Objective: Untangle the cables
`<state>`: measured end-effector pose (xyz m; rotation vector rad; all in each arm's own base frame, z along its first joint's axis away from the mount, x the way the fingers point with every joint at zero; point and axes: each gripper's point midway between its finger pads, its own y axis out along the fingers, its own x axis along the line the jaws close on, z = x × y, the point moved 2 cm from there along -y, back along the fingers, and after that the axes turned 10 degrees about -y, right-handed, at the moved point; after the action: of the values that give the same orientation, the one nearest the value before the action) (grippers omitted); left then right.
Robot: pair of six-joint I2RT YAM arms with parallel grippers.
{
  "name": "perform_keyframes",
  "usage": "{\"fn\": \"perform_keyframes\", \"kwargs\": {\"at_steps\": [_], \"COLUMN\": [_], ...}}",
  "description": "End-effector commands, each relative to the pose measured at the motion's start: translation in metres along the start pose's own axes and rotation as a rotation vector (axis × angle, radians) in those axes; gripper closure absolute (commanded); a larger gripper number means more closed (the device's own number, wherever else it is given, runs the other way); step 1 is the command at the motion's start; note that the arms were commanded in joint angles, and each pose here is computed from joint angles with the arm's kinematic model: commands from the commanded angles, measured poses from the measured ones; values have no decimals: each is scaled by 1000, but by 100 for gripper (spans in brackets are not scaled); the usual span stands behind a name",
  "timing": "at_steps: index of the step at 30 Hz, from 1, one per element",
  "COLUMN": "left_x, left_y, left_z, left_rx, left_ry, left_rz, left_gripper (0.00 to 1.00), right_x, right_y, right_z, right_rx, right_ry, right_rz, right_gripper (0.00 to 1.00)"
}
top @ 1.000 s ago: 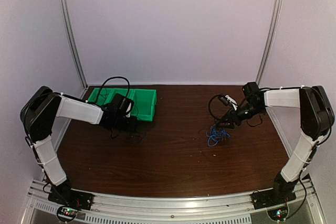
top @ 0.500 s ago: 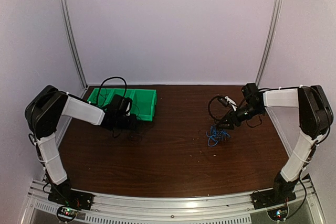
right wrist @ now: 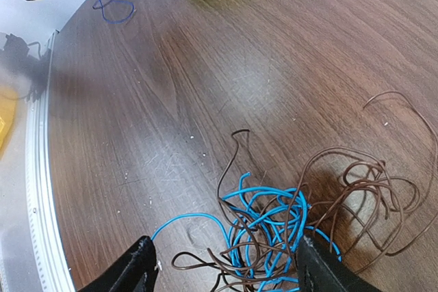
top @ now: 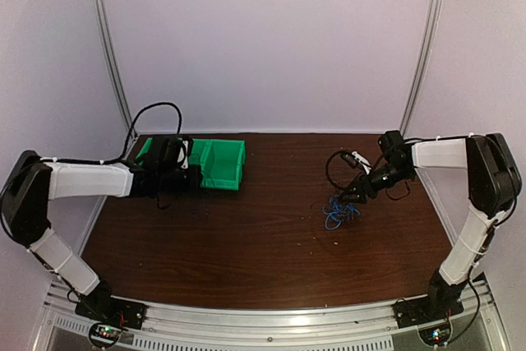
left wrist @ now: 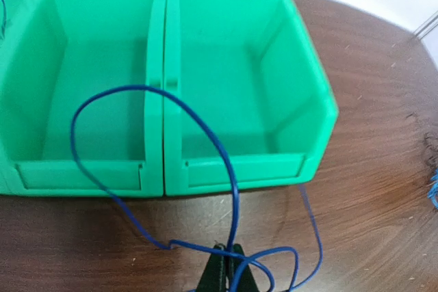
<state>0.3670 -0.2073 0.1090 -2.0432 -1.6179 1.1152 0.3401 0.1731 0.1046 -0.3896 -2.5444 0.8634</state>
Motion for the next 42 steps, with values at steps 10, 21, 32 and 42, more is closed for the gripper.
{"fn": "perform_keyframes", "kwargs": {"at_steps": [10, 21, 32, 42], "left_x": [-22, 52, 116, 164], "left_y": [-147, -169, -92, -43], "left_z": [-150, -235, -242, -230], "left_rx": [-345, -501, -410, -350], "left_ry": [107, 91, 23, -67], "left_rz": [-22, -330, -461, -525], "left_gripper": [100, 100, 100, 100], "right_x": [4, 7, 7, 7], "right_y": [1, -5, -7, -8], "right_z": [-8, -12, -13, -11], "right_rx": [-7, -15, -9, 2], "right_ry": [-25, -44, -56, -62], "right_rz": [-22, -9, 7, 13], "right_gripper": [29, 29, 29, 28]}}
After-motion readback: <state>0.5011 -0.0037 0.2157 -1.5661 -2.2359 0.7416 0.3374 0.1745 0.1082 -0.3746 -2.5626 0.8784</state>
